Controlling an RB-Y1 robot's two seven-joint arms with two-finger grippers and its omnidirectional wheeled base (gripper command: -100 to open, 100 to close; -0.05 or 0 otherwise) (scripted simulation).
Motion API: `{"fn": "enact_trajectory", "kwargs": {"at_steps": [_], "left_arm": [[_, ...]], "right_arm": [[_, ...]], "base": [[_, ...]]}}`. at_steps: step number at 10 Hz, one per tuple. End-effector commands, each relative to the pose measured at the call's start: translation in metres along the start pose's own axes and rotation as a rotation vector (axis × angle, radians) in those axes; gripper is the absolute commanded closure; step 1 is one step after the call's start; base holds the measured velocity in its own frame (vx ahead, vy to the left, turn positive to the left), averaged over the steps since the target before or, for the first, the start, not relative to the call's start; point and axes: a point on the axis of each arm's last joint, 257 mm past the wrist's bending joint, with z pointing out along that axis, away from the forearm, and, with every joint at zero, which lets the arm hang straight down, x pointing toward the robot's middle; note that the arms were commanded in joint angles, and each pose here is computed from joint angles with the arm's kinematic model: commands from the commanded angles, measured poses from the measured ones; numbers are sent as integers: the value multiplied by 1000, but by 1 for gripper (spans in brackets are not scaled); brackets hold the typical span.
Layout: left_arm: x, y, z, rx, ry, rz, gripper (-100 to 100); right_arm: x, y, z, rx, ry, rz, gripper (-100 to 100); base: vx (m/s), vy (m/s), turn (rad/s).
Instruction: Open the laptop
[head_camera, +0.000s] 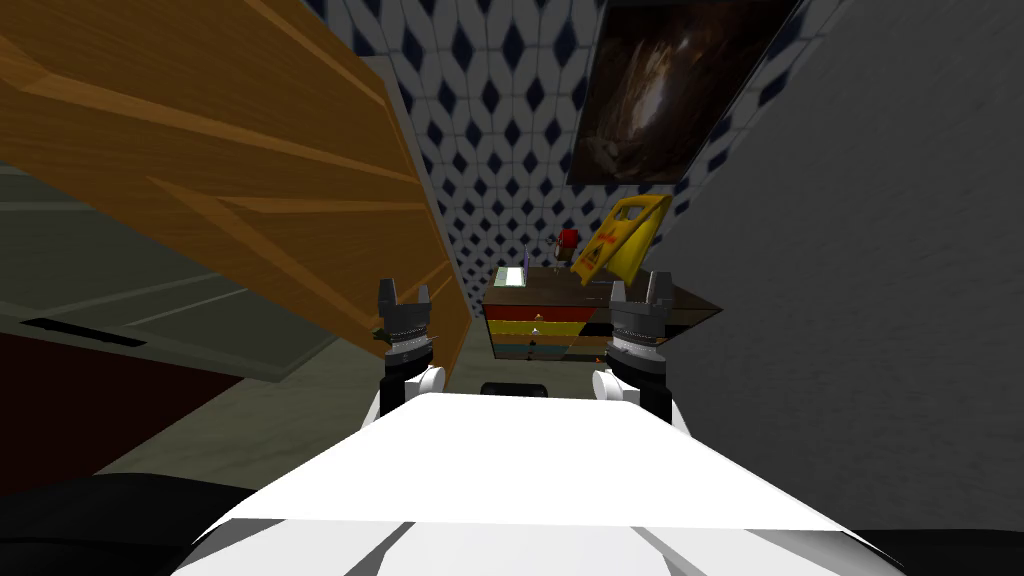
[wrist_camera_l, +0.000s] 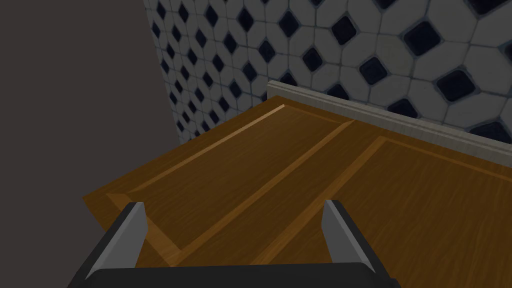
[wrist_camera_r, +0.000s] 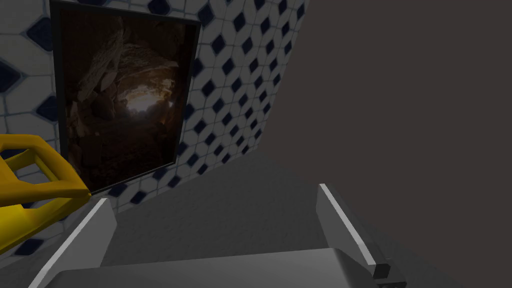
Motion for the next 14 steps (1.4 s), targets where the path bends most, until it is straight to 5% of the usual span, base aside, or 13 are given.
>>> {"fn": "enact_trajectory", "kwargs": {"at_steps": [1, 9, 10, 14], "left_arm": [[0, 0, 0, 0, 0, 0, 0], [0, 0, 0, 0, 0, 0, 0], [3, 3, 0, -14, 41, 13, -100], [1, 21, 1, -85, 133, 54, -100]], "right_arm": [[0, 0, 0, 0, 0, 0, 0], [0, 0, 0, 0, 0, 0, 0], [0, 0, 0, 0, 0, 0, 0], [0, 0, 0, 0, 0, 0, 0]], "base": [[0, 0, 0], [0, 0, 0], [13, -13, -28], [12, -42, -64]]}}
